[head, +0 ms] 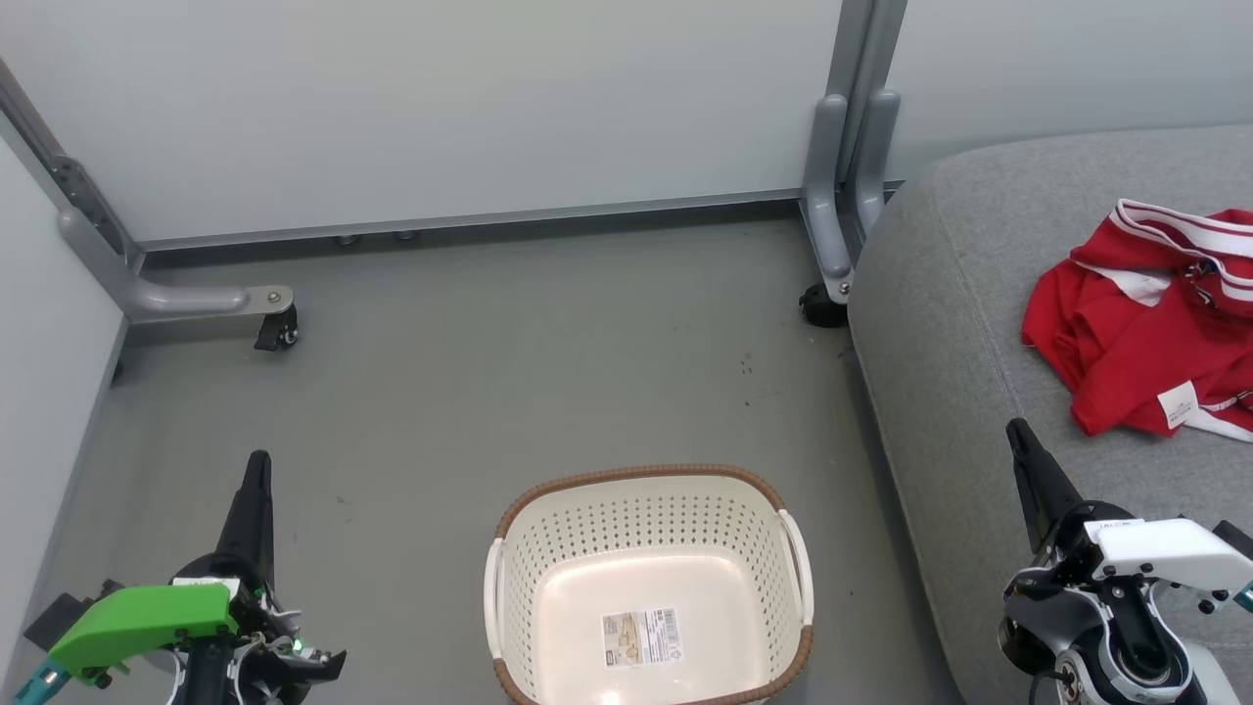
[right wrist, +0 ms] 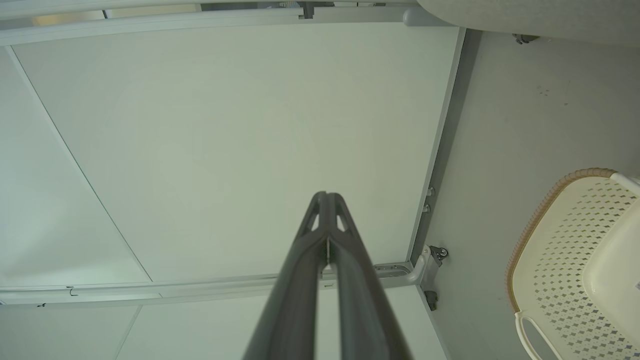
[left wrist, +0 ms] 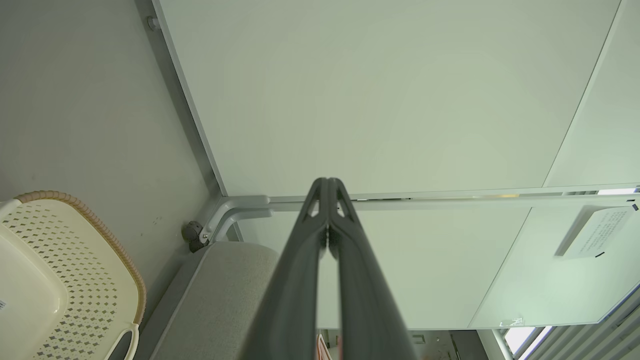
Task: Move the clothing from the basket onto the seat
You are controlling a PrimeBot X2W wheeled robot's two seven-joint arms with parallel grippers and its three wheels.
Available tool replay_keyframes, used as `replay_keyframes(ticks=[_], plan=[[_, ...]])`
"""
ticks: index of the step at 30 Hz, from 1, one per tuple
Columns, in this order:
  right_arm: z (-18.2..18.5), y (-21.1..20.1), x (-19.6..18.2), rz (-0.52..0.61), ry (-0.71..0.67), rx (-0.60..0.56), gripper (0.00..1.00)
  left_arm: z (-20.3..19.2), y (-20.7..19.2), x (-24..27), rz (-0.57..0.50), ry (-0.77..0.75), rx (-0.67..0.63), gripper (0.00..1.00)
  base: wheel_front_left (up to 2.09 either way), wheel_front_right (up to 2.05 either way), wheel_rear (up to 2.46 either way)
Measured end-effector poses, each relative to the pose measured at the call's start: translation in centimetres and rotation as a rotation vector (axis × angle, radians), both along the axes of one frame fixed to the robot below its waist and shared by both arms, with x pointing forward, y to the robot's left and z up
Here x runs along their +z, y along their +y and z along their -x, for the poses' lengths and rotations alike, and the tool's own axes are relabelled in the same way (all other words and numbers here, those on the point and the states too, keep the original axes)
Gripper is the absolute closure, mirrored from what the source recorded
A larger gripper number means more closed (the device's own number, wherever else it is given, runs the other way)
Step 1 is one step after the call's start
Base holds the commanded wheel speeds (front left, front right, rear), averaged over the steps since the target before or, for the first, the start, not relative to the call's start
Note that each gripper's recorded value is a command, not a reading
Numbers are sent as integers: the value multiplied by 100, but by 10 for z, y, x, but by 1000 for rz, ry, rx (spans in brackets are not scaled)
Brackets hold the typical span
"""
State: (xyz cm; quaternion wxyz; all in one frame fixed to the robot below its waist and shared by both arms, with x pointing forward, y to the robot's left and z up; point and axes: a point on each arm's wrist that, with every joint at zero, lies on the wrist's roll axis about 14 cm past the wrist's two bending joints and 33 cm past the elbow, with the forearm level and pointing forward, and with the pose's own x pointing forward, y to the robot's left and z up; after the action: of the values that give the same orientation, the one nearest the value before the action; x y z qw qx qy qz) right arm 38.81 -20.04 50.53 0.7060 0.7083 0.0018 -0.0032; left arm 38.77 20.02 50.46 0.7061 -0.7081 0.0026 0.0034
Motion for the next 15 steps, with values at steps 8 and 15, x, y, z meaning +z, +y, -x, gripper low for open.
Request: replay_keyframes(ticks=[8,15], plan=[[0,0,0,0,0,2,100,0,0,0,0,0,0,100,0,0,0],[0,0,0,-1,0,1,100,0,0,0,0,0,0,100,0,0,0]])
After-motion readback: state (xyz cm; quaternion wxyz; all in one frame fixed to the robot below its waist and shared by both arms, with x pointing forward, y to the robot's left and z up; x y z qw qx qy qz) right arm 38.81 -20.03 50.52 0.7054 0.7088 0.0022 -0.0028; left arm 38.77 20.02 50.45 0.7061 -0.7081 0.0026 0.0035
